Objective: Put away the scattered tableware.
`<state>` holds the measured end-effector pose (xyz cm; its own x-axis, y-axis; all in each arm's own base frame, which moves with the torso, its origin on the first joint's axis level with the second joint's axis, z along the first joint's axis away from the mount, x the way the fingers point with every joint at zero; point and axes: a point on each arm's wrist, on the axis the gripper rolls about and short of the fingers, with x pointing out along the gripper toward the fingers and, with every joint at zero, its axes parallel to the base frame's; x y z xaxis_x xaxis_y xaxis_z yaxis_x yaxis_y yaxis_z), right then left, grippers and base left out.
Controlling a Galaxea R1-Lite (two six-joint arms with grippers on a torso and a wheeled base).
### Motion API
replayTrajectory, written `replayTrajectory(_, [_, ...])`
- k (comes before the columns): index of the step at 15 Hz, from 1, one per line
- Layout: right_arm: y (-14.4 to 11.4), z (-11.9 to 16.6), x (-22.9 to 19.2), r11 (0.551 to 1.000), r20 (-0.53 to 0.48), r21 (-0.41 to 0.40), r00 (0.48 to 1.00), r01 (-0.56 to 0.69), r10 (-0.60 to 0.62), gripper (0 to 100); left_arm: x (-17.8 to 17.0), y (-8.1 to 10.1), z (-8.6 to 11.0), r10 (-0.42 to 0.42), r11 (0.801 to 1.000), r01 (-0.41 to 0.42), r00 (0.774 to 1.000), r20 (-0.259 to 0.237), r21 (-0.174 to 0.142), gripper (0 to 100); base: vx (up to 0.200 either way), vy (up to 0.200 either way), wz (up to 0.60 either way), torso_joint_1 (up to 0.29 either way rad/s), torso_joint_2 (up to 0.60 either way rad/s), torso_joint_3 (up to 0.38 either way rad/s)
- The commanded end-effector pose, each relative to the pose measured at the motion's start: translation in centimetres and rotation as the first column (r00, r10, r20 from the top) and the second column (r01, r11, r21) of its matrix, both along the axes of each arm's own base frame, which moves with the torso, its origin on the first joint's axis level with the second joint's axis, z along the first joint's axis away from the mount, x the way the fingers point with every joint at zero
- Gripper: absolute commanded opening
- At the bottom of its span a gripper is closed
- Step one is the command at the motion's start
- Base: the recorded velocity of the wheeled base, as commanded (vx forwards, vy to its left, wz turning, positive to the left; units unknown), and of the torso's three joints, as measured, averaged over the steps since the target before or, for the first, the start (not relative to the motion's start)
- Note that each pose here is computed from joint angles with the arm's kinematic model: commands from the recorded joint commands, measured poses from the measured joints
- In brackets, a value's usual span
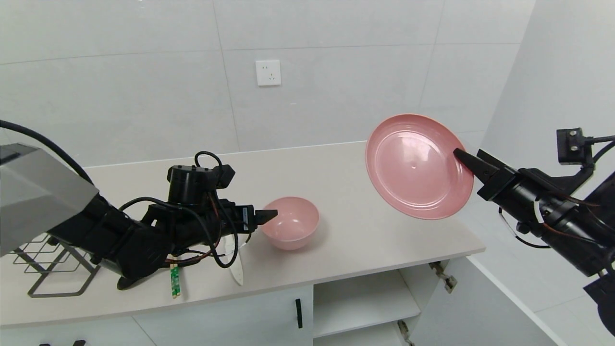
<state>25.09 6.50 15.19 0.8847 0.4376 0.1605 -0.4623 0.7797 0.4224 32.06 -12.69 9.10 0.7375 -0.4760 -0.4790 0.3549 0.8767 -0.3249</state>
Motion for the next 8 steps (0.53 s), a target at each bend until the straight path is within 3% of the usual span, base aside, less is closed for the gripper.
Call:
replayTrajectory(1, [0.0, 0.1, 0.0, 1.000, 0.003, 0.000, 1.000, -0.001, 0.001, 0, 0.5, -0.2, -1.3, 0.006, 1.000, -0.006, 1.000, -0.029, 0.016, 100, 0.000, 0.000, 0.00, 0.000, 0.00, 0.000])
replayTrajectory(8, [0.0, 0.0, 0.0, 1.000, 0.002, 0.000, 1.000, -0.001, 0.001, 0, 2.8, -1.2, -3.0, 0.003, 1.000, -0.003, 1.000, -0.020, 0.012, 100, 0.000, 0.000, 0.00, 0.000, 0.00, 0.000])
